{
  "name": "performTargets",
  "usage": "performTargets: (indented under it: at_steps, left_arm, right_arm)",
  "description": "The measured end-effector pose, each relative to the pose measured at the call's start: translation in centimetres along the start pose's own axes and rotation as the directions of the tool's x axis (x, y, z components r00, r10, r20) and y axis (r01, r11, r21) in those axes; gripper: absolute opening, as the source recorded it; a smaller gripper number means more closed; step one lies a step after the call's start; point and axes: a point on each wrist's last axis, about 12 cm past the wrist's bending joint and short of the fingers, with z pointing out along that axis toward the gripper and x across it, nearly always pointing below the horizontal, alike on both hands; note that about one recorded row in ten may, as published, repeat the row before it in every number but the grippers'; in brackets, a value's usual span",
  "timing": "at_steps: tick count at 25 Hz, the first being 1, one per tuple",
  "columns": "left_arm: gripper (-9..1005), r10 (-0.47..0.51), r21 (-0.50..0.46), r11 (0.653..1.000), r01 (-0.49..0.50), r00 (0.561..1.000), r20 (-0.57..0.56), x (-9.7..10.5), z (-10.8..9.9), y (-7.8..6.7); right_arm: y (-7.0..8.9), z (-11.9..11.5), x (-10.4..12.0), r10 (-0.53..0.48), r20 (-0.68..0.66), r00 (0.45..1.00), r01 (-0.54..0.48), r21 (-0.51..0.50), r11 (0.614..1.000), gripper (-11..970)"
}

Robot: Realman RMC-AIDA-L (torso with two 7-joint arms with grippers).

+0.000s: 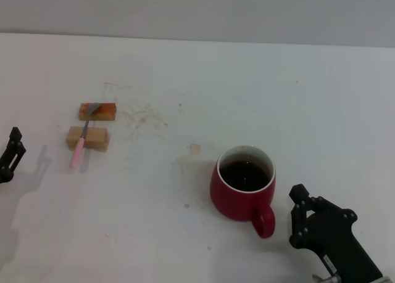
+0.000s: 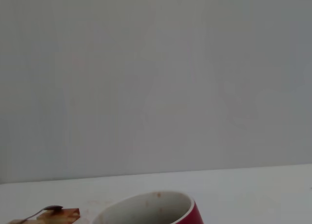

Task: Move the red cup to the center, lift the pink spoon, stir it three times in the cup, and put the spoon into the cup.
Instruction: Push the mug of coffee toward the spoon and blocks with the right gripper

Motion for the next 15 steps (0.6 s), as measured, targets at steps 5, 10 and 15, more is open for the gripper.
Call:
performTargets:
  at_steps: [5, 10, 15]
  left_arm:
    - [830, 0.0, 0.002, 1.0, 0.0, 1.0, 0.001, -0.02, 0.03, -0.03]
    - [829, 0.0, 0.002, 1.0, 0.0, 1.0, 0.002, -0.03, 0.06, -0.05]
    - [829, 0.0, 0.002, 1.0, 0.0, 1.0, 0.002, -0.03, 0.06, -0.05]
  right_arm:
    - [0.05, 0.05, -0.01, -0.001, 0.0, 1.0, 0.001, -0.005, 1.0, 1]
    - [0.06, 0.15, -0.03, -0.001, 0.0, 1.0, 0.001, -0.009, 1.0, 1]
    - [0.08, 0.24, -0.05, -0.001, 0.0, 1.0, 0.001, -0.012, 1.0, 1]
